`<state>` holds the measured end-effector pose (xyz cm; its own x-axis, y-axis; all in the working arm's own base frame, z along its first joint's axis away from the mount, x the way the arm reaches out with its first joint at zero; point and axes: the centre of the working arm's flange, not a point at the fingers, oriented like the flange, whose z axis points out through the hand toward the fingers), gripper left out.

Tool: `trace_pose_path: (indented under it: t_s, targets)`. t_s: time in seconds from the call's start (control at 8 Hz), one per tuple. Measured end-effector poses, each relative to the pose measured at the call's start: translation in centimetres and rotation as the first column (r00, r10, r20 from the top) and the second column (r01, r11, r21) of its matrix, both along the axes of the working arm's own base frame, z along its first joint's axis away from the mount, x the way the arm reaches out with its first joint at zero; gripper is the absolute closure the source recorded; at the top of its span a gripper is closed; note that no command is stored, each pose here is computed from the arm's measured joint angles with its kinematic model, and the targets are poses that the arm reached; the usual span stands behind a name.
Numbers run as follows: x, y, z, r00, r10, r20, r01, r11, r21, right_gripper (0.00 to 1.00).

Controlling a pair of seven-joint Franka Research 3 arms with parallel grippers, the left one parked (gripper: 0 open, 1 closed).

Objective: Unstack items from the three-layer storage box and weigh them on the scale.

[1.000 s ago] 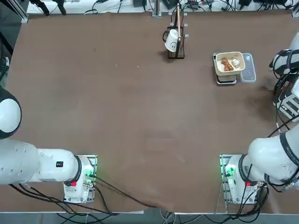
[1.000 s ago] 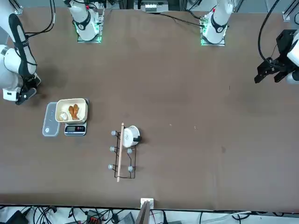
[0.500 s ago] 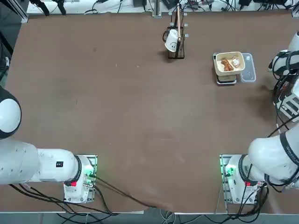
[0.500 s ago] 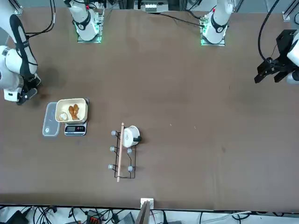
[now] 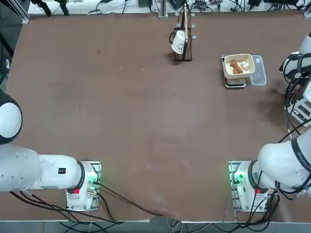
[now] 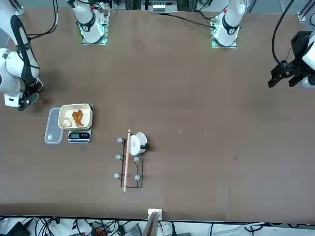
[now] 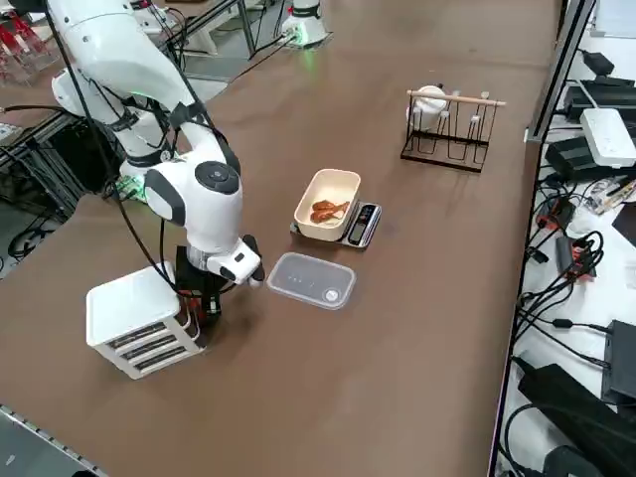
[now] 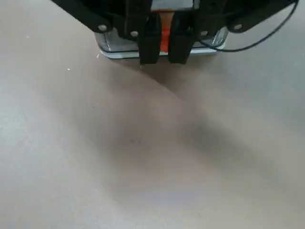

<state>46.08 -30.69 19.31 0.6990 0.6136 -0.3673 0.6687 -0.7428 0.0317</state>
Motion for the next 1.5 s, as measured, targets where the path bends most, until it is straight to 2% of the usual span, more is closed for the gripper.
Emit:
trace_pose_path:
  t_s: [0.88,1.12,1.5]
  targets:
    - [0.3,0.5,0.0,1.000,0.019,-0.004,-0.019,1.000,-0.004,0.88]
    - [1.3,1.8,0.2,0.999,0.044,0.004,-0.044,0.999,-0.004,0.88]
    - [4.3,5.7,0.7,0.996,0.067,0.051,-0.067,0.998,-0.001,0.88]
